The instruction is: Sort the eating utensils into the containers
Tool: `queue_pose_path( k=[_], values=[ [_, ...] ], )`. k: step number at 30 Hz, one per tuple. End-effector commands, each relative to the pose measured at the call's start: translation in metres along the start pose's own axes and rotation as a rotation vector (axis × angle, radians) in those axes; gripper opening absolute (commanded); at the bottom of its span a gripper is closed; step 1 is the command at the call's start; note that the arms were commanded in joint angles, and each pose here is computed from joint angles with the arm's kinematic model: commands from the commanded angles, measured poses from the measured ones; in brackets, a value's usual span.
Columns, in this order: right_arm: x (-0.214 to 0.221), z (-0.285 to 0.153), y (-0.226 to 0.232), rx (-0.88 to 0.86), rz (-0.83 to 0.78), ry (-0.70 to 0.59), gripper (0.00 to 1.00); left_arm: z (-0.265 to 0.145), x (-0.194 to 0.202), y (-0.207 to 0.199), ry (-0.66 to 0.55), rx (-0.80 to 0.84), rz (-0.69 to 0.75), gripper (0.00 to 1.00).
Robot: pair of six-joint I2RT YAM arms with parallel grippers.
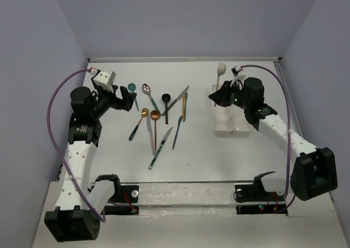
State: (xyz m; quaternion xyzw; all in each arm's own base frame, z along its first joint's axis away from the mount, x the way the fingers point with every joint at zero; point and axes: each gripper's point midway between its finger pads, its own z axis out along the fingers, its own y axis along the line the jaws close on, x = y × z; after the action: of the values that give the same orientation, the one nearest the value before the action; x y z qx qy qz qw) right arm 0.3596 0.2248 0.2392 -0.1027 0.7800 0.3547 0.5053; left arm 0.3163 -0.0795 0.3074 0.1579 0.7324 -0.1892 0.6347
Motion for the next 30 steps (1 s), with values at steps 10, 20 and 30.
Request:
queue_pose_path(
  k=[10, 20, 30],
  values=[
    [0.075, -0.026, -0.087, -0.042, 0.313, 0.317, 0.00, -0.001, 0.003, 0.008, 0.027, -0.027, 0.067, 0.99],
    [0.098, -0.012, -0.131, 0.136, 0.352, 0.413, 0.00, 0.002, 0.011, 0.009, 0.041, -0.019, 0.064, 0.99],
    [0.054, -0.031, -0.081, -0.056, 0.198, 0.320, 0.00, 0.007, 0.008, -0.014, 0.033, 0.117, 0.075, 0.78]
  ],
)
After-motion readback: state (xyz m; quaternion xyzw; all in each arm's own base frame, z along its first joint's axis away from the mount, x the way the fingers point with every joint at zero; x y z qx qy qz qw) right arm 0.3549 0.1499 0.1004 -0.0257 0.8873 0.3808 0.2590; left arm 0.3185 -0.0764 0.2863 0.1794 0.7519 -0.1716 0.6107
